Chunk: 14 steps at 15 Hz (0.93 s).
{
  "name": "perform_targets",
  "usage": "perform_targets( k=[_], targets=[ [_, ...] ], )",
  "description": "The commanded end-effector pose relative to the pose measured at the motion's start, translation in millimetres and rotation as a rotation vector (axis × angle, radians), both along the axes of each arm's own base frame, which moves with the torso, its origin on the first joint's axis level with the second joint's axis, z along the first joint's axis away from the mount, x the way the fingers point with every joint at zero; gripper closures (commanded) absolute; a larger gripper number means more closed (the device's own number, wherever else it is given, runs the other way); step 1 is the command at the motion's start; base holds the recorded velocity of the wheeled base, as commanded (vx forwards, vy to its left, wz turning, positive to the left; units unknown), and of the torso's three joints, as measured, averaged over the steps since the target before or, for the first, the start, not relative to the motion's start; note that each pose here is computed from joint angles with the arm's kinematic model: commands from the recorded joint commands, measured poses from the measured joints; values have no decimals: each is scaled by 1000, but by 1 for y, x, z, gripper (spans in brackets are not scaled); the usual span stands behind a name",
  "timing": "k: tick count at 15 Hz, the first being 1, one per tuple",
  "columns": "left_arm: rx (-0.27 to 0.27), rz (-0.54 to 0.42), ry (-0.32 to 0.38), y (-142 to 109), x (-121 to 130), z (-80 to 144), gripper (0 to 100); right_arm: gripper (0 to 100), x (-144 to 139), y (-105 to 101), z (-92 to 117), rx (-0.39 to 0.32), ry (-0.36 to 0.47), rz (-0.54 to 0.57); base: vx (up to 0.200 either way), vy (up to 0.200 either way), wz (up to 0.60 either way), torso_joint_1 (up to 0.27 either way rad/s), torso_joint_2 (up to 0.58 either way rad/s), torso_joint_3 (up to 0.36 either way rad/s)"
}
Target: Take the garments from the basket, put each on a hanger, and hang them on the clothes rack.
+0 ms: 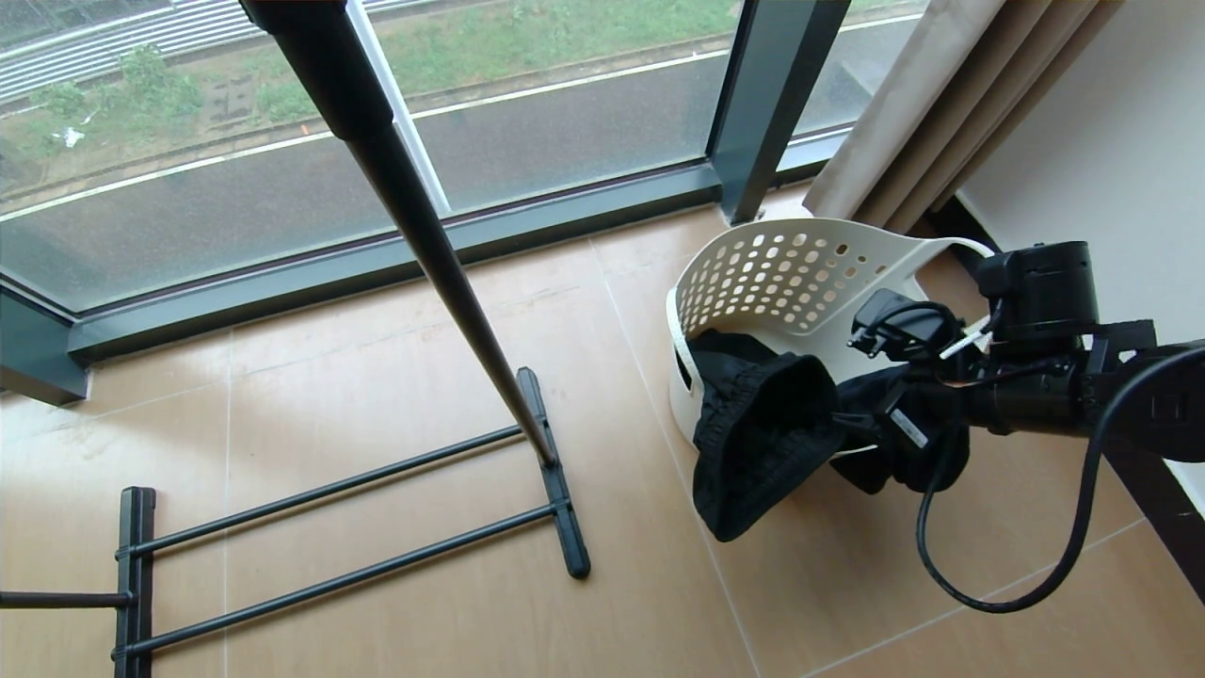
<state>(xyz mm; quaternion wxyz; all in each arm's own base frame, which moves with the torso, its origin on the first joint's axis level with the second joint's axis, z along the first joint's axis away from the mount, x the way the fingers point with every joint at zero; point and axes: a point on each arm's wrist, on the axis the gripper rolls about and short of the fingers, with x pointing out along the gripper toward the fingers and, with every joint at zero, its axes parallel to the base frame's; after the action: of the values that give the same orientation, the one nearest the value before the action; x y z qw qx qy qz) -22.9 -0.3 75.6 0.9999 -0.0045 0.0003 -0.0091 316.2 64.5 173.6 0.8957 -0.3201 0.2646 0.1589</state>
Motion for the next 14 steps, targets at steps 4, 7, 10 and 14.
perform_targets(
  k=[4,7,10,14],
  targets=[
    [0,-2,1,0,0,0,0,0,23,6,-13,-14,12,-4,0,0,0,0,0,0],
    [0,-2,0,0,0,0,0,0,32,8,-11,-7,-16,-3,0,0,0,0,0,0],
    [0,-2,0,0,0,0,0,0,41,11,-17,-6,-18,-3,0,0,0,0,0,0],
    [0,0,1,0,0,0,0,0,50,13,-23,0,-35,-5,0,0,0,0,0,0]
  ],
)
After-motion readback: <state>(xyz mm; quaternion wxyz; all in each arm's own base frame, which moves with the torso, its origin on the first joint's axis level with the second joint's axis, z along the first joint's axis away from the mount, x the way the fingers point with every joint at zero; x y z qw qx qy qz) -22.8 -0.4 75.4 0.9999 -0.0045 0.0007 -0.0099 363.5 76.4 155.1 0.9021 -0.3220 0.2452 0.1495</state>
